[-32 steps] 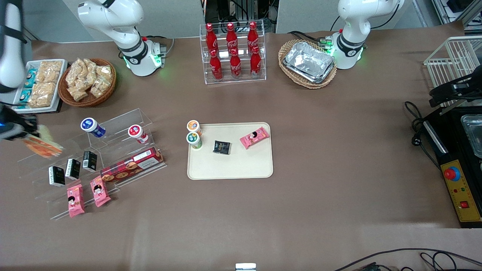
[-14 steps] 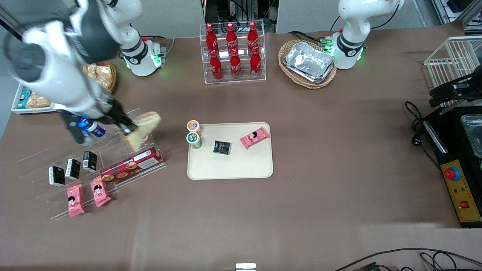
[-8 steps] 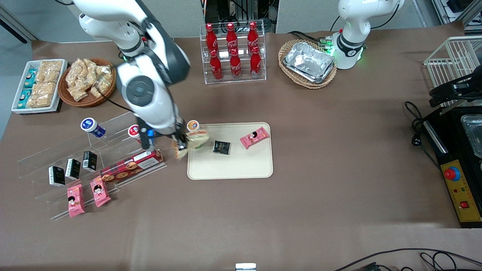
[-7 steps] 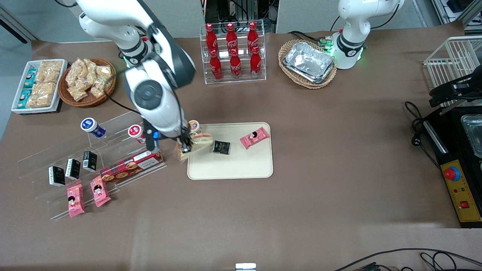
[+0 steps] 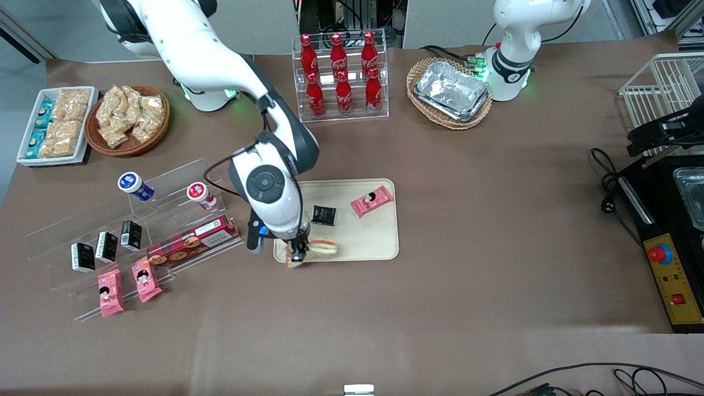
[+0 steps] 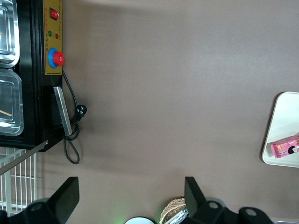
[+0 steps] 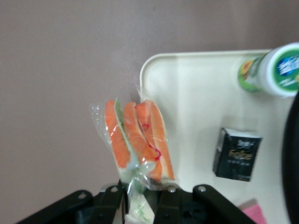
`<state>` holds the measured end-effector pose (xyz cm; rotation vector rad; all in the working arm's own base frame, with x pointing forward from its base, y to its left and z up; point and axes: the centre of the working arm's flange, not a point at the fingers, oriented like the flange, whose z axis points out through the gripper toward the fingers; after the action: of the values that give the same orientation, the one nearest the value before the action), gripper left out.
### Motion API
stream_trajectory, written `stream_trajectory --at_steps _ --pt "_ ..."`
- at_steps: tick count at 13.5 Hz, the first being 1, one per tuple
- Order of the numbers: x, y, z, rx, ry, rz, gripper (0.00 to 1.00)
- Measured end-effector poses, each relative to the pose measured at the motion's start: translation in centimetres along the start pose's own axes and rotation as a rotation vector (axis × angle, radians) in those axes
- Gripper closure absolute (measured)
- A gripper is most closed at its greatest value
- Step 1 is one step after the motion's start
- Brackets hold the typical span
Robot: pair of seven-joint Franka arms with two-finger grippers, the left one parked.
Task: Place sandwich on tray
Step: 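Lower the sandwich onto the tray beside the black carton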
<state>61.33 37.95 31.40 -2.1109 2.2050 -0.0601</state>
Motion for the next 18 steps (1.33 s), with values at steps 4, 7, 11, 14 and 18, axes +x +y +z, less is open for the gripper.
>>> stream_trajectory --at_steps 4,7,11,14,18 --pt "-1.0 0.1 4.3 0.028 -0.005 0.096 0.86" --pt "-2.0 0.6 4.5 0.020 -0.021 0.130 0.86" --pt "-2.7 1.8 5.4 -0.026 -0.020 0.138 0.86" --pt "-2.8 2.7 6.5 -0.057 -0.005 0.134 0.86" --pt "-2.6 3.0 7.0 -0.071 0.007 0.140 0.79"
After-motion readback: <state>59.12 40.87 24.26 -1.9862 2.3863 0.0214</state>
